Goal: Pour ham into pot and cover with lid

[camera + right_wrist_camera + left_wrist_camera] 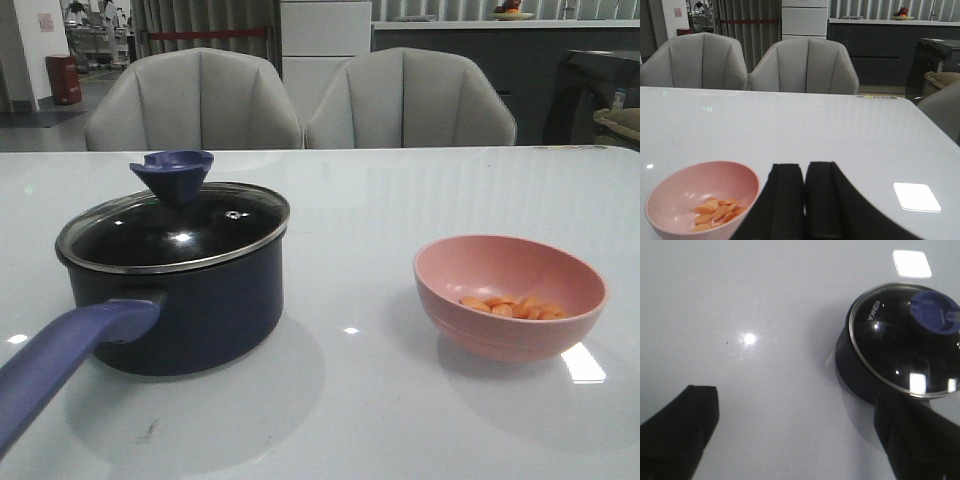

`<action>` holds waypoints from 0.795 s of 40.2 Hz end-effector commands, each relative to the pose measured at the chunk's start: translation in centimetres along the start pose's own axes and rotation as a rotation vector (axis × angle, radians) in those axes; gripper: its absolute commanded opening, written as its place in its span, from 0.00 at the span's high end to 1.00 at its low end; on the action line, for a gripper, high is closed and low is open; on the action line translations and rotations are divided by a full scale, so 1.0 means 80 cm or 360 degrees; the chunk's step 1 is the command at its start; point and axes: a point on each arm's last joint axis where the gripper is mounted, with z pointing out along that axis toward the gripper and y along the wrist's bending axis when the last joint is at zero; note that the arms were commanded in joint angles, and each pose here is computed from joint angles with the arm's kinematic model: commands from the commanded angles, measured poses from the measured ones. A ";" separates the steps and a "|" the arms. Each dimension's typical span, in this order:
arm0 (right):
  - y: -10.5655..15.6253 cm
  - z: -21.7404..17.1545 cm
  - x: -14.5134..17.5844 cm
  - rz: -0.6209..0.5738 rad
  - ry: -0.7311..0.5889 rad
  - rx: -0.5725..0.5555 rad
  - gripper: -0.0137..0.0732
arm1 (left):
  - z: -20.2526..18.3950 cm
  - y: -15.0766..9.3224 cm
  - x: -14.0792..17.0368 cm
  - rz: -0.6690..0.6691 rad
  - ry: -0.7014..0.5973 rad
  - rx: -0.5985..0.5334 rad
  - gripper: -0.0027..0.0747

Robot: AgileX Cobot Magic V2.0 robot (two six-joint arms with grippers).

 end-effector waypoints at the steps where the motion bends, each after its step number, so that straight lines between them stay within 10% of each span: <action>1: 0.000 -0.002 -0.005 -0.0024 -0.0133 0.0000 0.67 | 0.008 -0.016 -0.034 0.0021 0.0040 0.0084 0.09; 32: 0.000 -0.002 -0.005 -0.0024 -0.0134 0.0000 0.67 | 0.142 -0.177 -0.142 0.0269 0.0519 0.0165 0.09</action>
